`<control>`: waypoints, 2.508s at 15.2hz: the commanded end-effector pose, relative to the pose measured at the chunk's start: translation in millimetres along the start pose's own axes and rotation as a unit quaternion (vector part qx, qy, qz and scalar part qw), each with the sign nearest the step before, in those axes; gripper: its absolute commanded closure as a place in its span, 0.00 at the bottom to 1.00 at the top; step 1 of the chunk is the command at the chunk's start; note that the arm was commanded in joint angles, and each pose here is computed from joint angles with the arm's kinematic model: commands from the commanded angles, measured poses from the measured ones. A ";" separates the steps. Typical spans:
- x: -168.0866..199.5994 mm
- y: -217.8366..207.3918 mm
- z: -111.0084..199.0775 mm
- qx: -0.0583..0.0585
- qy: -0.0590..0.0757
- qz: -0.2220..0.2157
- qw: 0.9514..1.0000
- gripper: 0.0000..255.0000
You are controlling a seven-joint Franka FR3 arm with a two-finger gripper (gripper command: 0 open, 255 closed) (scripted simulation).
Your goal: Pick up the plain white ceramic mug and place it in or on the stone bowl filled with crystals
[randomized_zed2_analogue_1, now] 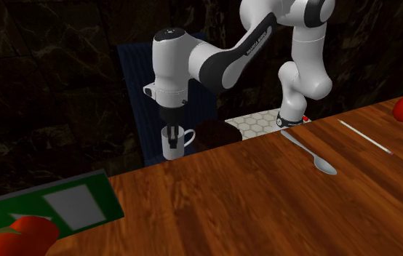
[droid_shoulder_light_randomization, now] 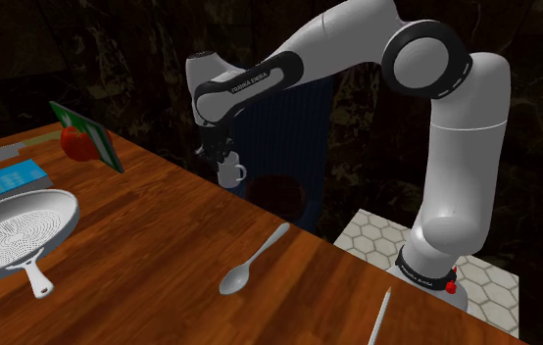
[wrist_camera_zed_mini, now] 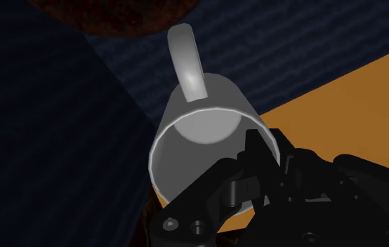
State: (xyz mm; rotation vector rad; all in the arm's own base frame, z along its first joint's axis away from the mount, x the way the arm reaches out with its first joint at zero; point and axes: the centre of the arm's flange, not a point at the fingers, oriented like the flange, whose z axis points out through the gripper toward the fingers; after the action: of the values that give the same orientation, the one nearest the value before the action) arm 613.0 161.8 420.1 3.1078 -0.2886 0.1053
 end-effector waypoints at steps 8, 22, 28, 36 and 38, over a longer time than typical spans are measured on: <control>2.9 0.5 -47.0 0.000 0.000 0.000 1.000 1.00; -2.3 9.7 -115.5 0.000 0.000 0.000 1.000 1.00; -61.0 60.1 -132.6 0.000 0.000 0.000 1.000 1.00; -139.1 127.3 -155.5 0.000 0.000 0.000 1.000 1.00; -151.6 137.7 -153.7 0.000 0.000 0.000 1.000 1.00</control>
State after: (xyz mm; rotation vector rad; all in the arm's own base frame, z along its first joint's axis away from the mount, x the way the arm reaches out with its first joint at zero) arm 435.1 61.6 566.1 3.1069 -0.2893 0.1049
